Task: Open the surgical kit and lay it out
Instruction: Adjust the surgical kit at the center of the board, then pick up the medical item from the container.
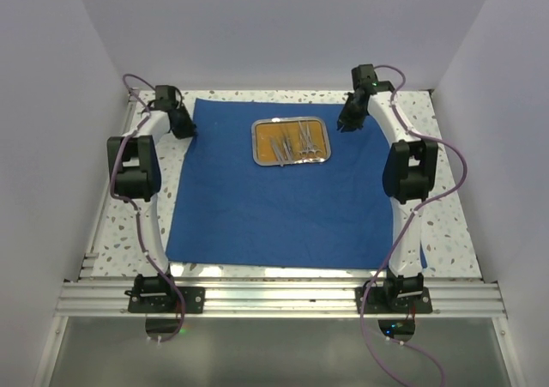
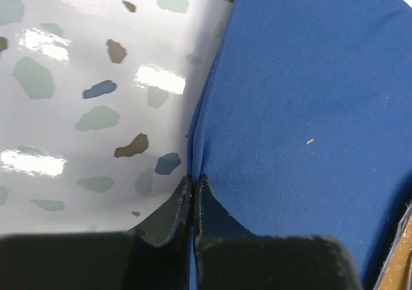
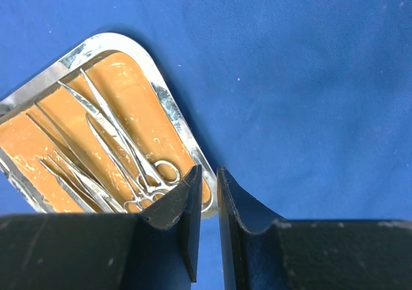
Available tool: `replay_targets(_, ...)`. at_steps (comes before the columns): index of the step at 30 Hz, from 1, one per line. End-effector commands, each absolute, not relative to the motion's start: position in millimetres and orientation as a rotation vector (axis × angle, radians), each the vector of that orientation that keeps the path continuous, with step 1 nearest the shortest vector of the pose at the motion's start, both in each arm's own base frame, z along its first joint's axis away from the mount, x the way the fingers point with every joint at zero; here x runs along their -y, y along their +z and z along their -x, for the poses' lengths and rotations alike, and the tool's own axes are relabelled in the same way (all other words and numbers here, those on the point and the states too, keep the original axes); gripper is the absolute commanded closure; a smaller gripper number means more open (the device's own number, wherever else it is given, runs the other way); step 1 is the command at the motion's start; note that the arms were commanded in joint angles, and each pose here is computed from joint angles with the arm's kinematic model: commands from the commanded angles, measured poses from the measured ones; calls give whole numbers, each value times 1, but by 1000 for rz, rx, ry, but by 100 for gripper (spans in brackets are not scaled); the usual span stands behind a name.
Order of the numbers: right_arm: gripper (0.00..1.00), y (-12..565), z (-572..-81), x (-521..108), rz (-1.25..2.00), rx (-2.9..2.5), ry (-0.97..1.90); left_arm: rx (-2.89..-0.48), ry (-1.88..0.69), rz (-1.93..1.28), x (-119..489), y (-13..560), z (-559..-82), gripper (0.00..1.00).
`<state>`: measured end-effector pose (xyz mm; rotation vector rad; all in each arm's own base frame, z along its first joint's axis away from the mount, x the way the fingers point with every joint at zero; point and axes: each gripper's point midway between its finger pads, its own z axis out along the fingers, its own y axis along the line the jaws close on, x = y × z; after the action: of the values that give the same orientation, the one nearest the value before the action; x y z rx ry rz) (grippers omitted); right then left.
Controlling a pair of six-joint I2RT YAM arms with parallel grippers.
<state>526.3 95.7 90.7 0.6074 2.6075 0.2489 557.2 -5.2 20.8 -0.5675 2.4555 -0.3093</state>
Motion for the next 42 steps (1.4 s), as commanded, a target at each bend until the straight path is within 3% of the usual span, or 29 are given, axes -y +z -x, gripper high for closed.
replay_targets(1, 80, 113, -533, -107, -559, -2572, 308, -2599, 5, 756, -71, -27, -504, 100)
replay_targets(3, 80, 114, -534, -112, -549, -2570, 328, -2600, -30, 752, -70, -28, -505, 100)
replay_targets(6, 71, 116, -537, -125, -505, -2571, 391, -2581, -119, 715, -60, -20, -512, 47)
replay_targets(7, 67, 118, -538, -130, -486, -2567, 404, -2571, -137, 714, -58, -18, -514, 12)
replay_targets(8, 60, 117, -537, -139, -459, -2575, 426, -2555, -151, 704, -57, -11, -517, 3)
replay_targets(9, 56, 122, -540, -144, -432, -2561, 439, -2550, -169, 698, -55, -8, -519, 0)
replay_targets(12, 46, 132, -540, -165, -354, -2548, 465, -2522, -174, 690, -55, 8, -524, 1)
replay_targets(16, 46, 144, -537, -192, -266, -2532, 477, -2481, -174, 694, -56, 35, -526, 0)
replay_targets(20, 50, 139, -530, -218, -205, -2539, 457, -2448, -195, 693, -48, 69, -519, 2)
replay_targets(28, 57, 108, -538, -213, -217, -2567, 300, -2462, -254, 596, -7, 106, -475, 6)
replay_targets(34, 57, 91, -554, -186, -253, -2537, 78, -2500, -271, 541, 13, 107, -431, 7)
replay_targets(42, 57, 61, -549, -189, -246, -2590, 63, -2518, -251, 534, 13, 103, -408, 7)
